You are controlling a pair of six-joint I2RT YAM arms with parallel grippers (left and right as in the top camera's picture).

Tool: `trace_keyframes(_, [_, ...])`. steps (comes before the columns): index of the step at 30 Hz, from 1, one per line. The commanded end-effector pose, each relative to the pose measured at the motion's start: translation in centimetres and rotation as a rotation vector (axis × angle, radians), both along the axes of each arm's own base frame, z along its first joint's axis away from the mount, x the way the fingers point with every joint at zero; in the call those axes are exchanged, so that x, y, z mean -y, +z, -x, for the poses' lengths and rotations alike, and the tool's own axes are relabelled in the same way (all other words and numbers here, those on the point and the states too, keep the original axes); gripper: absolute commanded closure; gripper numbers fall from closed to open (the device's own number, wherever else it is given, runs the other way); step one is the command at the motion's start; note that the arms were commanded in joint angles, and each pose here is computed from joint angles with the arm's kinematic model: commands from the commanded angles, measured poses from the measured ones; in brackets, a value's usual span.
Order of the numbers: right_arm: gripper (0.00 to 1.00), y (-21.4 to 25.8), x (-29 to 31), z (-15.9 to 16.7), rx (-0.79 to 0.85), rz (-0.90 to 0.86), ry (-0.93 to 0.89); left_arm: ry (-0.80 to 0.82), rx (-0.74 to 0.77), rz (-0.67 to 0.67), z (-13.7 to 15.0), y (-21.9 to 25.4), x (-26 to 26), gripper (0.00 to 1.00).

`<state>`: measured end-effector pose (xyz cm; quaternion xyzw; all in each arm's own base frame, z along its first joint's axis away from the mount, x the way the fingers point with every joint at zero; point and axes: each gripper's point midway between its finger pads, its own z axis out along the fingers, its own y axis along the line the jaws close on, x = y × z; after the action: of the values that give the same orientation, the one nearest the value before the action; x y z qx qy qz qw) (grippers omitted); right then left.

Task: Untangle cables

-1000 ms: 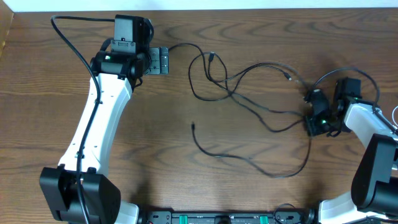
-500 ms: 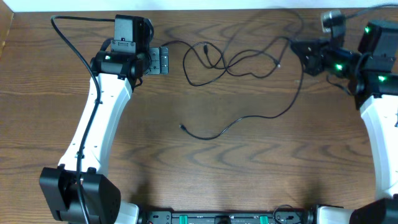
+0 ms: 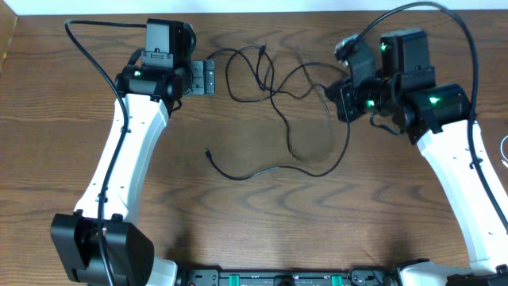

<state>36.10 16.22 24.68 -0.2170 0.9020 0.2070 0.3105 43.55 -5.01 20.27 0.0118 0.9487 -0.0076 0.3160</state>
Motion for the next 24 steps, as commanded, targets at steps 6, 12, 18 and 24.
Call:
trace_keyframes(6, [0.99,-0.3,8.7,-1.1,0.049,0.447,-0.269,0.006,-0.006,-0.005,0.0,-0.3,-0.1,0.07])
trace_keyframes(12, [0.99,5.1,8.5,-3.1,0.194,0.384,-0.332,0.006,-0.006,-0.005,0.0,-0.3,-0.1,0.07])
trace_keyframes(18, [0.99,11.9,6.1,-4.8,0.378,0.223,-0.299,0.006,-0.006,-0.005,0.0,-0.3,-0.1,0.07])
trace_keyframes(24, [0.99,16.9,4.8,-5.3,0.51,0.121,-0.271,0.006,-0.006,-0.005,0.0,-0.3,-0.1,0.07])
